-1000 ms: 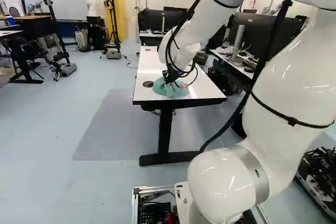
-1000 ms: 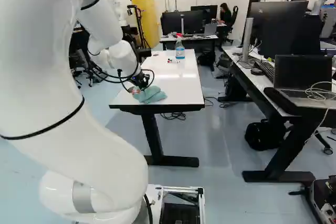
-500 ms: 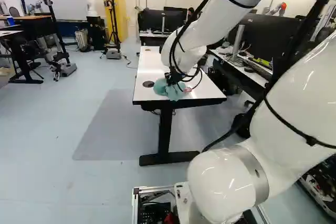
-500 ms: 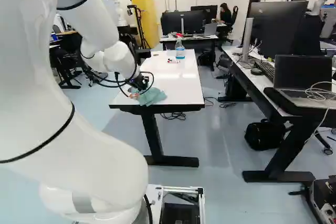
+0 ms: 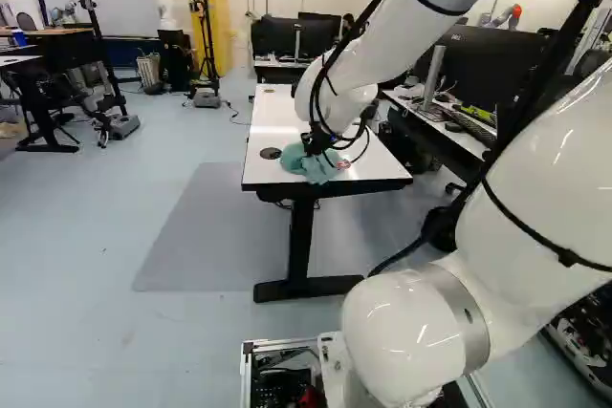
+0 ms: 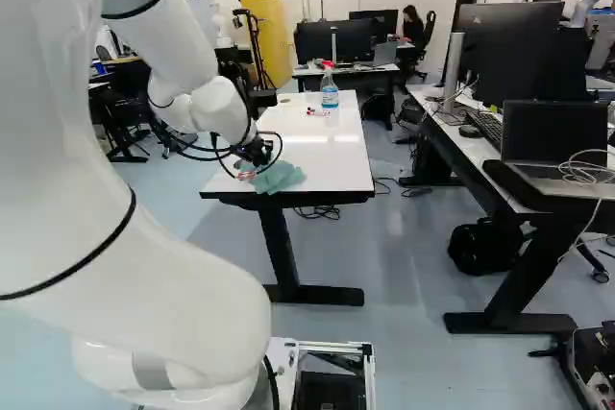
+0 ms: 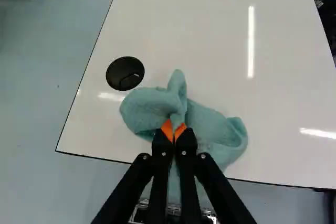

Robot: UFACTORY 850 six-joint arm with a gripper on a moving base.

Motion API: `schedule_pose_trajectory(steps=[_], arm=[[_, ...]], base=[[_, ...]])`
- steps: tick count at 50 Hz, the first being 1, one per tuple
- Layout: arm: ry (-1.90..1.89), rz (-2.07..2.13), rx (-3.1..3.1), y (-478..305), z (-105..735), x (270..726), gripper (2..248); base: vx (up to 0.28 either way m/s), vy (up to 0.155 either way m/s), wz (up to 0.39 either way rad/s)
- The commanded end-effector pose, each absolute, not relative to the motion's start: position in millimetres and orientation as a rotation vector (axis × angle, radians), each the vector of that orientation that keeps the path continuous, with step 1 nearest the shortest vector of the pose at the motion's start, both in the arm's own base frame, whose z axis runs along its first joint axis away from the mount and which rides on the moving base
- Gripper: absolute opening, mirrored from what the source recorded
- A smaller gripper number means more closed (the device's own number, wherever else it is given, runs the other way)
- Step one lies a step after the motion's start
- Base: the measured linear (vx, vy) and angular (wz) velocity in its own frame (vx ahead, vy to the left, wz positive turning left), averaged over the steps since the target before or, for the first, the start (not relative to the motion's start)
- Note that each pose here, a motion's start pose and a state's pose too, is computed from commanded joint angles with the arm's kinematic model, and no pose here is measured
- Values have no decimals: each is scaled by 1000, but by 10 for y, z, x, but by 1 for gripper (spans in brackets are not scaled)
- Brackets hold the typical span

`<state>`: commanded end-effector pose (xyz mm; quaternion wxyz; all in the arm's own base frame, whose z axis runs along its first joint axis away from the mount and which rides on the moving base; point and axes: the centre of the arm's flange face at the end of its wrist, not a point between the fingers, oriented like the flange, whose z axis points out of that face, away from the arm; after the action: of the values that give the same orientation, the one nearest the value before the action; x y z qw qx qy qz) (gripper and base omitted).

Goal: Clean the table with the green towel

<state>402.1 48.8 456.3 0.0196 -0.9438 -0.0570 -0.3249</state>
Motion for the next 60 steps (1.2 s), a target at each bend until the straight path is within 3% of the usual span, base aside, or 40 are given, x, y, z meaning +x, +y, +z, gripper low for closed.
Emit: schedule_pose_trajectory(steps=[60], arm=[[152,-1220,-2934,-421,5096,4045,24]], base=[[0,0,0]])
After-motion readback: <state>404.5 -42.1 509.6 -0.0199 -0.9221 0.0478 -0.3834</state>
